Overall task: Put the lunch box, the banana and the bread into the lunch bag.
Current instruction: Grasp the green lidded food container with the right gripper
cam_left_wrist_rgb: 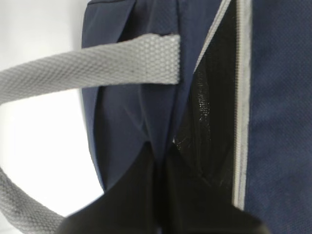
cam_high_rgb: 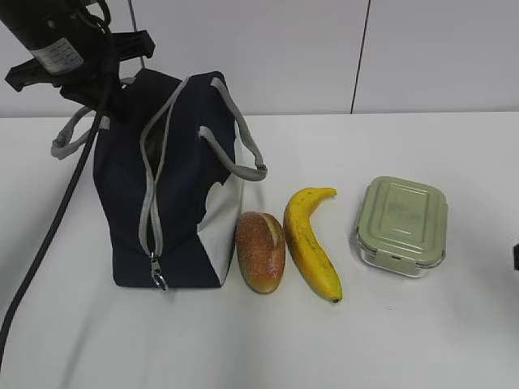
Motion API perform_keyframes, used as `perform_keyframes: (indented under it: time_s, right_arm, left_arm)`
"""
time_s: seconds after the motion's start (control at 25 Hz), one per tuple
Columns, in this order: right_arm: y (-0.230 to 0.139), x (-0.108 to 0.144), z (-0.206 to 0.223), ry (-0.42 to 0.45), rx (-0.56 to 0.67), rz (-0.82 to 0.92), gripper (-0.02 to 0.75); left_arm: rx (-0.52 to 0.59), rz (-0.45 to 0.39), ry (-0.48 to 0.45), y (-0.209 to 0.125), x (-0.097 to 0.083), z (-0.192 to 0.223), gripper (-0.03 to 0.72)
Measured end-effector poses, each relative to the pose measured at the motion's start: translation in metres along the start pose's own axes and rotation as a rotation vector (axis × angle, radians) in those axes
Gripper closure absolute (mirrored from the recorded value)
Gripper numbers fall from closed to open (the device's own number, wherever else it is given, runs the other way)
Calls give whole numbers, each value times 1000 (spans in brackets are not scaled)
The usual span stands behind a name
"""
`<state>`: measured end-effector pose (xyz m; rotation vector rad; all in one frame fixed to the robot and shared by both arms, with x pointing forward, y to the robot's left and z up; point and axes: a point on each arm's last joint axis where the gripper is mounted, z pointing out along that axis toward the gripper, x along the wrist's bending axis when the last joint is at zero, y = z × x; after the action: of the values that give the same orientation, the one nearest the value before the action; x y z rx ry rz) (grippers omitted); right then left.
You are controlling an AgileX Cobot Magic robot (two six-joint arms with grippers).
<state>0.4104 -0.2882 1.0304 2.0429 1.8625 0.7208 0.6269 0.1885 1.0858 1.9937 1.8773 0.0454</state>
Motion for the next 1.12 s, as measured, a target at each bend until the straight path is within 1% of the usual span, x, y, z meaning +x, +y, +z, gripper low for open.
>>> perform_keyframes:
  time_s: [0.08, 0.16, 0.2, 0.28, 0.4, 0.6, 0.8, 1.12]
  right_arm:
    - [10, -1, 14, 34, 37, 20, 209]
    - [19, -6, 26, 92, 54, 57, 209]
    - [24, -12, 35, 130, 62, 96, 209]
    - [31, -24, 44, 177, 46, 161, 209]
    - [39, -39, 62, 217, 56, 220, 209]
    - [50, -50, 94, 235, 128, 246, 209]
    - [60, -57, 113, 246, 152, 279, 209]
    - [63, -57, 137, 317, 149, 498, 209]
  left_arm:
    - [-2, 0, 0, 0, 0, 0, 686]
    - [-2, 1, 1, 0, 0, 0, 686]
    - [-2, 1, 1, 0, 0, 0, 686]
    - [-4, 1, 1, 0, 0, 0, 686]
    - [-11, 1, 1, 1, 0, 0, 686]
    - [-14, 1, 1, 1, 0, 0, 686]
    - [-14, 1, 1, 1, 0, 0, 686]
    - [-14, 1, 1, 1, 0, 0, 686]
